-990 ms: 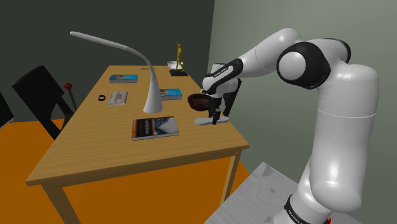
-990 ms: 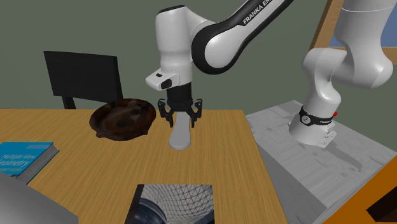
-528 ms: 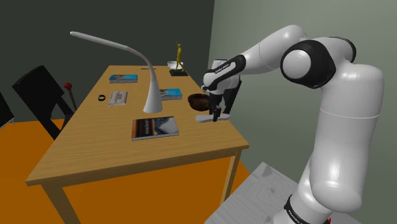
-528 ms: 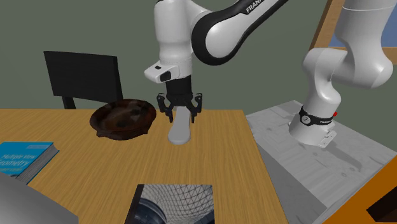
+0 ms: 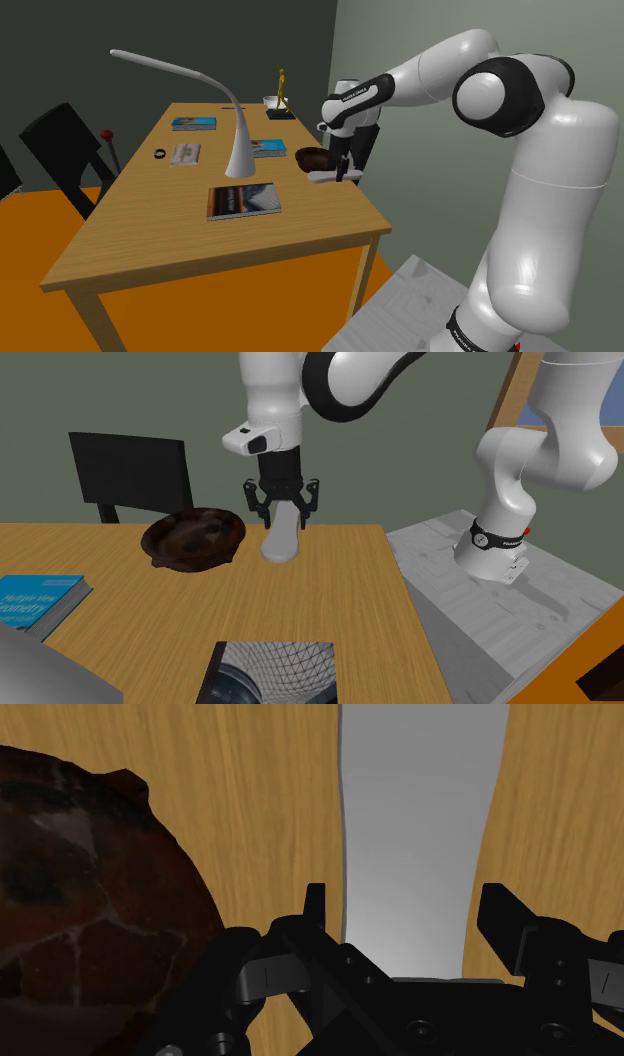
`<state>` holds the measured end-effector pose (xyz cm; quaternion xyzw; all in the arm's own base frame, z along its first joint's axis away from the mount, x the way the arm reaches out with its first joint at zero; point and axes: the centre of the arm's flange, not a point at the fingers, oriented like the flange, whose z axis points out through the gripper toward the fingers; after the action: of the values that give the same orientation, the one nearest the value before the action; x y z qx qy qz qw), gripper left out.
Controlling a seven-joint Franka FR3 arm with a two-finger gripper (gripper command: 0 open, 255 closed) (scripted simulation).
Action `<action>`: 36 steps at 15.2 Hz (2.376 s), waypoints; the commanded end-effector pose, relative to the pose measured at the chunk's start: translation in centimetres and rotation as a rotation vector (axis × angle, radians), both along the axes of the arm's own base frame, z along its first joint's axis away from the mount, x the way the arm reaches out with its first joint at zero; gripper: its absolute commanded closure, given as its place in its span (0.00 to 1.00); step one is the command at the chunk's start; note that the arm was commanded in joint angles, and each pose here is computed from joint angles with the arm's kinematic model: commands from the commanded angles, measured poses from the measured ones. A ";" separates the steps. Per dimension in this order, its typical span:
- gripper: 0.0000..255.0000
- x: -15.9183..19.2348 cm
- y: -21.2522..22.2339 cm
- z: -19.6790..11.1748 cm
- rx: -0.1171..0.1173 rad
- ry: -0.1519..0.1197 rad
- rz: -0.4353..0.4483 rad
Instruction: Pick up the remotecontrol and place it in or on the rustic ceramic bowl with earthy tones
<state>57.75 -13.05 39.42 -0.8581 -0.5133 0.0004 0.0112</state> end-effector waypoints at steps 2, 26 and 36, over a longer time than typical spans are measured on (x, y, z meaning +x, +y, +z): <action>1.00 0.0 -0.1 1.5 0.000 0.000 0.000; 1.00 7.4 -3.1 11.0 0.000 0.000 0.000; 1.00 14.5 -6.0 9.1 0.000 0.000 0.000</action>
<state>72.15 -18.95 49.14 -0.8581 -0.5133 0.0012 0.0119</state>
